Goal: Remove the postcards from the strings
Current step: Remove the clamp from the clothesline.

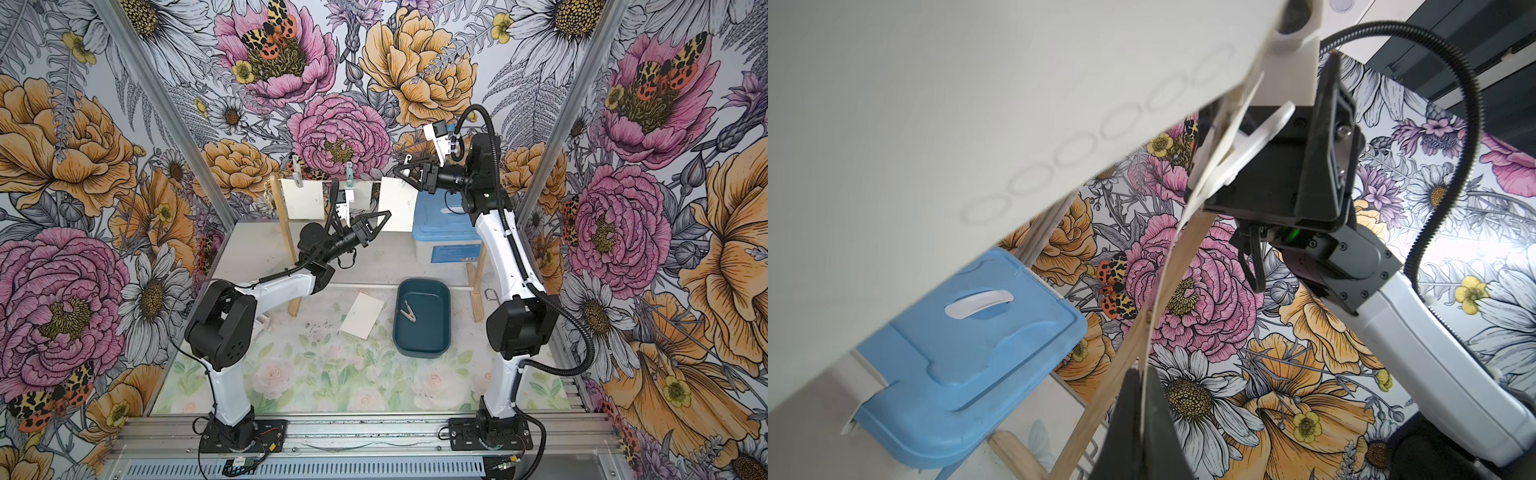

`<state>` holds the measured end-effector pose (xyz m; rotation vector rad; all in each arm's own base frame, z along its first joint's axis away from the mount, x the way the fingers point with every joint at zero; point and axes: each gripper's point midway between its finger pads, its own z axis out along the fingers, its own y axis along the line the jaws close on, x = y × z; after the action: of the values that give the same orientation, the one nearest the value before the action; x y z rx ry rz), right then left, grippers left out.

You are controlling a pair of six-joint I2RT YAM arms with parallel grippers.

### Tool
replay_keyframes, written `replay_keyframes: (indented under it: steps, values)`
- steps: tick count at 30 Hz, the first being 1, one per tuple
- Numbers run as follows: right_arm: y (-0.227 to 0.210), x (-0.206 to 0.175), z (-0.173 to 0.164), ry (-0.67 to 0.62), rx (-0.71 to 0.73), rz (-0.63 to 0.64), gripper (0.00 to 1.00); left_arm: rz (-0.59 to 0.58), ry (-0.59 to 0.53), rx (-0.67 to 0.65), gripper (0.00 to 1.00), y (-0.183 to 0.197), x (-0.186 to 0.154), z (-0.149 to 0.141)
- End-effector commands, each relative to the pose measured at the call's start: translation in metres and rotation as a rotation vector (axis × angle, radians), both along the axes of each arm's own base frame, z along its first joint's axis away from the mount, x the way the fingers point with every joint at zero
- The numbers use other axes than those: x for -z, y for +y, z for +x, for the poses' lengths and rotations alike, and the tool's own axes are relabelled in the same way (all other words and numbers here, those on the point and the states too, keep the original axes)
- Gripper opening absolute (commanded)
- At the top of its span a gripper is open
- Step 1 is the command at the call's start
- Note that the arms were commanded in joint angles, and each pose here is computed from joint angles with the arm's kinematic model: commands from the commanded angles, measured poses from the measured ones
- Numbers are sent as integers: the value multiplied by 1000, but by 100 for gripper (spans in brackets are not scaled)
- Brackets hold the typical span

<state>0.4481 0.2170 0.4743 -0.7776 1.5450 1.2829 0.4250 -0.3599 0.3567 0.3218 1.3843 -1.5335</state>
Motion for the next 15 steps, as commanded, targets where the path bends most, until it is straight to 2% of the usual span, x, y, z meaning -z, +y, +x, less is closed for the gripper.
replay_keyframes:
  steps: [1,15]
  values:
    - [5,-11,-13,-44,-11,-2,42,-37,-49,25,0,3,-14,-3]
    - [9,-18,-18,-67,7,-1,24,-35,-31,39,0,1,-12,-4]
